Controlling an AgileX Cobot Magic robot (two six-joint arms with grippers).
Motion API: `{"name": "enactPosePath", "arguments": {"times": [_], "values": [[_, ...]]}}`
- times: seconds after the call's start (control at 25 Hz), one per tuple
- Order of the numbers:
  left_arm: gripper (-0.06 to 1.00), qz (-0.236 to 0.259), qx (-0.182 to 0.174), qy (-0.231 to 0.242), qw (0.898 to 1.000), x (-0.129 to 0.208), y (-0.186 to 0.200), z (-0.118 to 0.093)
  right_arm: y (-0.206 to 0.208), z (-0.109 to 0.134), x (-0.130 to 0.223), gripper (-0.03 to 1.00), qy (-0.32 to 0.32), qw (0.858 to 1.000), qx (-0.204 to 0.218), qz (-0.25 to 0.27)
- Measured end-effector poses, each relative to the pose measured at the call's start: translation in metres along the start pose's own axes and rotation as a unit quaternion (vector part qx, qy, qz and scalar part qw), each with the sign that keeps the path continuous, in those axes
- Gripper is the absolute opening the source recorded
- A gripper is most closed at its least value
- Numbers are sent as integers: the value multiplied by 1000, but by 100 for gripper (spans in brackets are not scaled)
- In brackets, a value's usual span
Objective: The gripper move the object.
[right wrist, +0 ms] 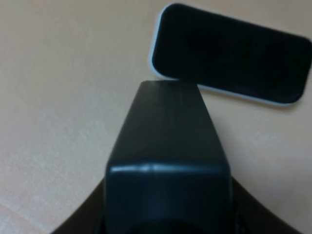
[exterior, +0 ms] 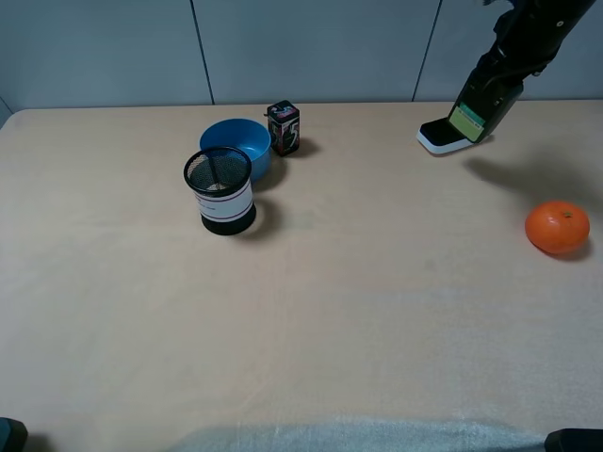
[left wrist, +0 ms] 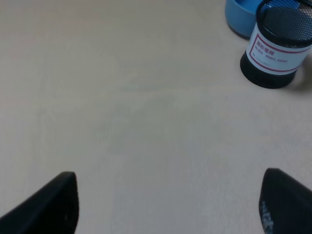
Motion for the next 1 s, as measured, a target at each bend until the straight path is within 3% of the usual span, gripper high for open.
{"name": "enactPosePath", "arguments": {"times": [0.68,1.0], "values": [[75,0,0,0,1000,0,0,0,-29,-27,19,30,-33,999,-15,37],[75,0,0,0,1000,0,0,0,-47,-28,26,30,-34,998,-27,53]]}}
Point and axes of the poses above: a point on each arm's last joint axis where the gripper is mounted, y pointing back along that axis away from the gripper, z along the wrist's bending axis when the last joint is at zero, x = y × z, the point moved 8 cm from there along -y, pointing out along that axis toward the gripper, and after that the axes turned 6 degrees about y, right-handed, at the moved point
